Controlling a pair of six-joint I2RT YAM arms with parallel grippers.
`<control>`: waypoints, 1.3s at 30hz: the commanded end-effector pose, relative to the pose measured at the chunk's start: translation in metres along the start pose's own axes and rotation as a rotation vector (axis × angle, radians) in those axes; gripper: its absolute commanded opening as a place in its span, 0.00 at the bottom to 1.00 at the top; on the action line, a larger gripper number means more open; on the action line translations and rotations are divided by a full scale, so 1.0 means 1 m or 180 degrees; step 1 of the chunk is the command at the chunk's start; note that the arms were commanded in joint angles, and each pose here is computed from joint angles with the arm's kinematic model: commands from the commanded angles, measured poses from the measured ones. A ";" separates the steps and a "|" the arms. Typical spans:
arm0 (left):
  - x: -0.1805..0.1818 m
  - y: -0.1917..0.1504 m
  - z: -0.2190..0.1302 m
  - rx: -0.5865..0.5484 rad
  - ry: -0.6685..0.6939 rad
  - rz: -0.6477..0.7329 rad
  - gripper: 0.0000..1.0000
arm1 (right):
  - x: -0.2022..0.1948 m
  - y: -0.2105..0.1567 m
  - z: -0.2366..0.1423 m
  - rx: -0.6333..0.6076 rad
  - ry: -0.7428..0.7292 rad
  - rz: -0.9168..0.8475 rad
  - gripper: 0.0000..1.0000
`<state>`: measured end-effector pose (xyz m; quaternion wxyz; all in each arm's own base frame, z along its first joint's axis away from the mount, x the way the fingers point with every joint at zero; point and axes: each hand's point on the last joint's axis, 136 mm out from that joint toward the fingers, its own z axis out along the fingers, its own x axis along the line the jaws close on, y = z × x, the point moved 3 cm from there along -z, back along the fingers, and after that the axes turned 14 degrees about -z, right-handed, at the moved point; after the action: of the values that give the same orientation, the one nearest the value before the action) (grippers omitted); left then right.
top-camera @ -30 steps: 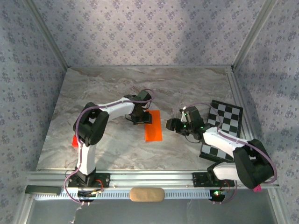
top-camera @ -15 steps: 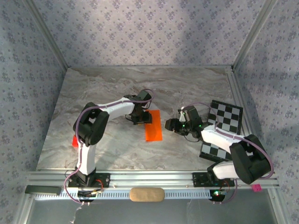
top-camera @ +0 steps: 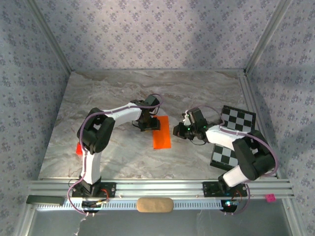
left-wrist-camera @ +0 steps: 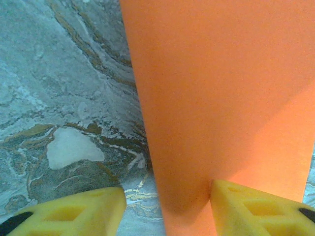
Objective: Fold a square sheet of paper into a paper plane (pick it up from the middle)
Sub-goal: Hold the square sheet of paper at the center of the table.
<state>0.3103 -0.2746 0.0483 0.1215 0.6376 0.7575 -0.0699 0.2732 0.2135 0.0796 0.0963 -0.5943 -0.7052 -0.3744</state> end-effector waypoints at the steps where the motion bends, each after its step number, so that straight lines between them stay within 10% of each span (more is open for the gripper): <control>1: 0.017 0.001 0.046 0.0013 0.0161 0.0097 0.54 | 0.005 0.006 0.005 0.0049 0.0025 -0.0026 0.08; 39: 0.023 -0.001 0.051 0.0029 0.0225 0.0032 0.54 | 0.004 0.010 0.067 0.0598 -0.0151 -0.0175 0.00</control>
<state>0.3101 -0.2747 0.0481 0.1218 0.6410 0.7547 -0.0696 0.3042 0.2639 0.0521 0.1335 -0.5695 -0.7417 -0.3284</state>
